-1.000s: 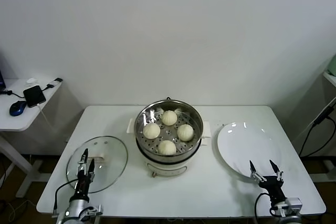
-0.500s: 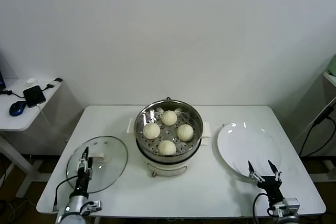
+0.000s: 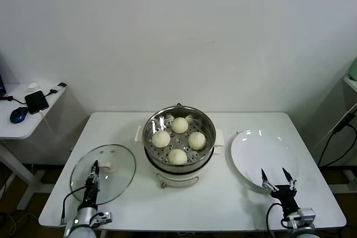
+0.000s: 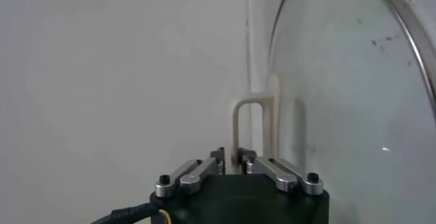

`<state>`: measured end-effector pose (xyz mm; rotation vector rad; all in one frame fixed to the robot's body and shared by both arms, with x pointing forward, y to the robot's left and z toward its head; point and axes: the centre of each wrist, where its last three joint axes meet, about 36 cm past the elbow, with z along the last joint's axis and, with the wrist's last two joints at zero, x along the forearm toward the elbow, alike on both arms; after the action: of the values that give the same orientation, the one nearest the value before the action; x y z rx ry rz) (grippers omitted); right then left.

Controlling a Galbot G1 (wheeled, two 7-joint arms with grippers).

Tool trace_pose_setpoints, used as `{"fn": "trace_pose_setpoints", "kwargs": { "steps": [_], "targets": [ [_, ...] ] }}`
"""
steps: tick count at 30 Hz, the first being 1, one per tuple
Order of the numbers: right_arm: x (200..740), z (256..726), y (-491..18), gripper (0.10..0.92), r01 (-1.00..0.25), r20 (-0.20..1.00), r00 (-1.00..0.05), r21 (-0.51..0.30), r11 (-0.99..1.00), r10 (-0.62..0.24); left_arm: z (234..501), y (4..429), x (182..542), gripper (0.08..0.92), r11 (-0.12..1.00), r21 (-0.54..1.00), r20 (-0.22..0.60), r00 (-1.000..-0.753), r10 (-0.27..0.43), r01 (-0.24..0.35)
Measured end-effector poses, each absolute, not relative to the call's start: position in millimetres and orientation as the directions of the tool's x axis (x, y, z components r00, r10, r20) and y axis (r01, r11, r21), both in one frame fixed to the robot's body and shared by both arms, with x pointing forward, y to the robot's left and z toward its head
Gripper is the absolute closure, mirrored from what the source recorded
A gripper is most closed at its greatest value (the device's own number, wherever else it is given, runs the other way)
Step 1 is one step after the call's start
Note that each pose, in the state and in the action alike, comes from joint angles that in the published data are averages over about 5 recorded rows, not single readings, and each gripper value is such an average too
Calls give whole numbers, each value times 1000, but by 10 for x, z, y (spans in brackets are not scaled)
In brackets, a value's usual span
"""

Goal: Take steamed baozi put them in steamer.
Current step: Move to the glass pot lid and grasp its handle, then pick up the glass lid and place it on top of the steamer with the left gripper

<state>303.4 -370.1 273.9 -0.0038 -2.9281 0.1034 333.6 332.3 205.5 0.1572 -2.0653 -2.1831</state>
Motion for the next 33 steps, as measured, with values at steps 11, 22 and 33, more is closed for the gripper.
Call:
{"fn": "trace_pose_setpoints", "kwargs": {
  "steps": [11, 22, 33],
  "targets": [
    [3057, 2809, -3713, 200, -9, 193, -981, -81, 997, 7, 2309, 3319, 3346, 870, -4, 1000, -24, -980, -196, -23],
    [3130, 2932, -3727, 200, 4, 182, -983, -114, 993, 25, 3156, 3393, 3484, 870, 56, 991, -111, -973, -204, -125],
    [3208, 2997, -3725, 200, -20, 205, -979, -161, 987, 13, 4139, 2857, 3741, 870, 113, 984, -114, -978, -176, -135]
  ]
}}
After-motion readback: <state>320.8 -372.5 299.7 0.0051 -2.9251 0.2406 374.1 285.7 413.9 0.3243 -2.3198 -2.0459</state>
